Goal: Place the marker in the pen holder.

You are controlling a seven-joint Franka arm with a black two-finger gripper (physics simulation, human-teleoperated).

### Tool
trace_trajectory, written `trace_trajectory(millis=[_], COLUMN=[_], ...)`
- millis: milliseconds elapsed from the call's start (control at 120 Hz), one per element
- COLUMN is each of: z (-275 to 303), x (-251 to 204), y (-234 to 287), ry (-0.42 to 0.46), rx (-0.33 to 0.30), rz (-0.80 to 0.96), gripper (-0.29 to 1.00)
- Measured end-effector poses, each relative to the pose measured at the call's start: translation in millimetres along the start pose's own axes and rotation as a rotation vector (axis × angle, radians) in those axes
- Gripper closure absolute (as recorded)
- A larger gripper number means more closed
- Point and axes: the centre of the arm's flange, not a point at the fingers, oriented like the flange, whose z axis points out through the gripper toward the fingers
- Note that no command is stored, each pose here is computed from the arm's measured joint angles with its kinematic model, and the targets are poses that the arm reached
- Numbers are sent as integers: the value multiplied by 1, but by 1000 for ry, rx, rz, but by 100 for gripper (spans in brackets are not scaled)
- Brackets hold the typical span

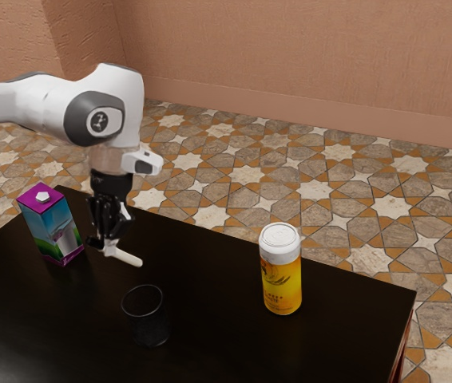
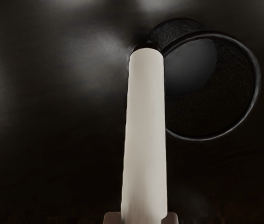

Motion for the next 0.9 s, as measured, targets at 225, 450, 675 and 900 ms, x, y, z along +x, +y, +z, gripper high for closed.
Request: trace_trajectory(millis=[225, 450, 675, 900], z=[13, 28, 27, 28], x=[-13, -5, 12, 31], y=[28, 53, 51, 36], ry=[-169, -252, -262, -265], rx=[-2, 5, 15, 23], rz=[-14, -25, -72, -124], gripper=[79, 79, 79, 79])
